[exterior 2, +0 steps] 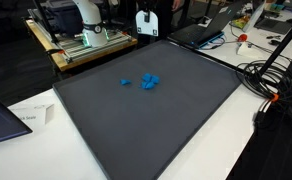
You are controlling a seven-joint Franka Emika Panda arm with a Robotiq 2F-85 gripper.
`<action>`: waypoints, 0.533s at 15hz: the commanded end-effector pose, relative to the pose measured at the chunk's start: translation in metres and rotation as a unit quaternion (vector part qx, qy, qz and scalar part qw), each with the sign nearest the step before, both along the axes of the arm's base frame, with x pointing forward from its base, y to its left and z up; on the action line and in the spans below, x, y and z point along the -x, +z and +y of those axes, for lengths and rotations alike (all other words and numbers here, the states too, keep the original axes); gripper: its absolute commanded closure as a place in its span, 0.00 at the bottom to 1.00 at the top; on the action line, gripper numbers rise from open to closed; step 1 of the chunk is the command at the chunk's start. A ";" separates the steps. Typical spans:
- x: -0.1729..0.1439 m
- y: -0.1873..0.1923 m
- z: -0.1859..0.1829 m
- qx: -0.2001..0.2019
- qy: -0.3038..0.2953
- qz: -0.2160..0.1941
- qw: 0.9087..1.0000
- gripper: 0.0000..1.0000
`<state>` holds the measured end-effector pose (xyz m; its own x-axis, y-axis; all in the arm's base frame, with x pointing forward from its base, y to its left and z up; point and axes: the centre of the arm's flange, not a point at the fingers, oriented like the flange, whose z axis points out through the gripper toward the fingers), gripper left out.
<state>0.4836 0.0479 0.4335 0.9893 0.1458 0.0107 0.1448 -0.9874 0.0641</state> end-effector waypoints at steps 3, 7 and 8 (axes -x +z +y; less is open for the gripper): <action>0.056 0.023 0.016 -0.046 0.116 -0.019 0.992 0.99; 0.075 0.032 0.015 -0.079 0.190 -0.029 0.978 0.99; 0.077 0.033 0.010 -0.079 0.200 -0.031 0.976 0.99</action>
